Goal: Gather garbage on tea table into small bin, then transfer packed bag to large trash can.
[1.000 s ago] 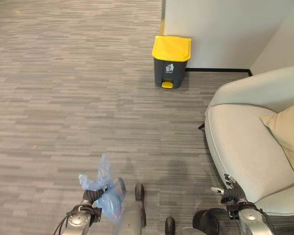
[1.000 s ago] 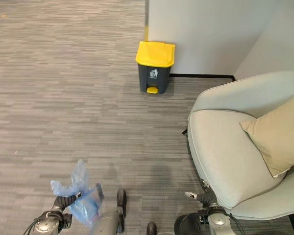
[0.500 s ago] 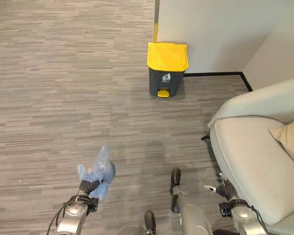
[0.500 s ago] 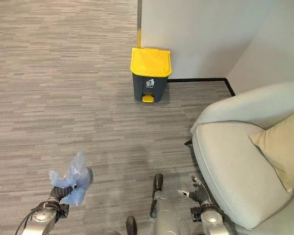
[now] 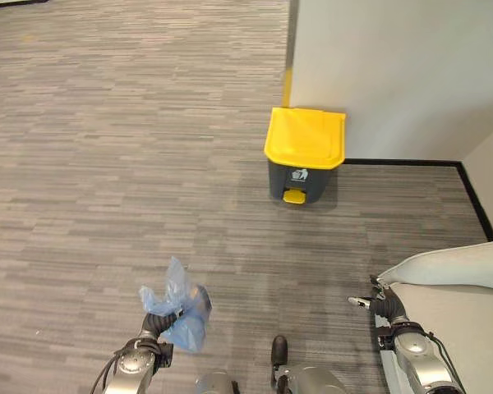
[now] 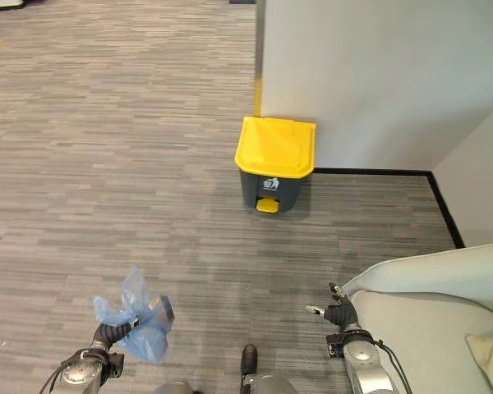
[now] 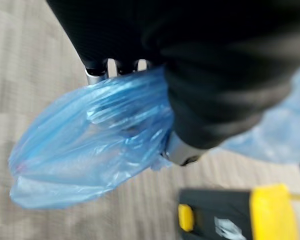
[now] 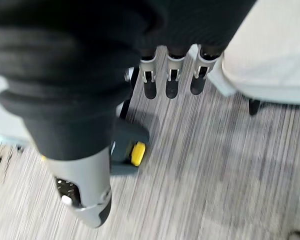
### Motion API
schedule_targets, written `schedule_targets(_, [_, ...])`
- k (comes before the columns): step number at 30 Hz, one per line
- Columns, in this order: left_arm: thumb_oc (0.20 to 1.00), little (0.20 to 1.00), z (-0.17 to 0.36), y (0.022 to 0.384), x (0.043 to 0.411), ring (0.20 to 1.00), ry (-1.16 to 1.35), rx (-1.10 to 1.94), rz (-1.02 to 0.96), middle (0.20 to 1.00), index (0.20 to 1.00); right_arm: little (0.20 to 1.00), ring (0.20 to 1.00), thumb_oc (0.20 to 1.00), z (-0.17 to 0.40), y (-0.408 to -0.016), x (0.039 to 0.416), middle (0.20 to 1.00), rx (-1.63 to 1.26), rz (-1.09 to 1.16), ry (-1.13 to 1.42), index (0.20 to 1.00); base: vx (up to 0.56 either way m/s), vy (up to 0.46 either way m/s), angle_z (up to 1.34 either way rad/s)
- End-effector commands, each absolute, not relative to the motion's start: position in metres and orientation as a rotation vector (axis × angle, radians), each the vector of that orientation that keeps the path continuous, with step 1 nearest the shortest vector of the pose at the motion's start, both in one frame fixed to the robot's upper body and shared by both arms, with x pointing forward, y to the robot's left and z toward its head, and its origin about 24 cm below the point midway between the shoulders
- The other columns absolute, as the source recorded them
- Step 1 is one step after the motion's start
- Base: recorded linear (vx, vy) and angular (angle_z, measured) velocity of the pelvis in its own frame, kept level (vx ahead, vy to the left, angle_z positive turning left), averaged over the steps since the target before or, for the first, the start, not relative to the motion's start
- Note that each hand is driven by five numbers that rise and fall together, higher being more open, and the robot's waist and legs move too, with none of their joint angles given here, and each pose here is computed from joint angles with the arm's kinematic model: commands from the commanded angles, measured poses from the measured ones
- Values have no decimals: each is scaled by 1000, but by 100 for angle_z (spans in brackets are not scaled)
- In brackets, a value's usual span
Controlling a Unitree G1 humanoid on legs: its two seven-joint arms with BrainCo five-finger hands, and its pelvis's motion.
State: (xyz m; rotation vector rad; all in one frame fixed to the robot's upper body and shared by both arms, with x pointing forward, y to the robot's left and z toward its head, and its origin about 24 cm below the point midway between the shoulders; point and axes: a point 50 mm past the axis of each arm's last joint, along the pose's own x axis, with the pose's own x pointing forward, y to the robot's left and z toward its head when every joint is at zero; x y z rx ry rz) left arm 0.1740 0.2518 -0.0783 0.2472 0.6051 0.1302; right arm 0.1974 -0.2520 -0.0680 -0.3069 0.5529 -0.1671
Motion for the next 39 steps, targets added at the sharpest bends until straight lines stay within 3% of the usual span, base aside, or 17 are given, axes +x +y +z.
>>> schedule_targets(1, [200, 200, -62, 261, 184, 200, 517, 280, 132, 200, 200, 1000, 1000, 1000, -60, -264, 198, 1000, -307, -211, 509, 1000, 272, 41, -31])
schedule_targets(25, [200, 200, -58, 277, 178, 200, 522, 327, 177, 200, 200, 1000, 1000, 1000, -64, -240, 208, 1000, -329, -122, 517, 1000, 239, 95, -34])
schedule_targets(39, [200, 200, -63, 260, 186, 200, 517, 275, 138, 200, 200, 1000, 1000, 1000, -65, -262, 196, 1000, -331, -196, 539, 1000, 263, -169, 46])
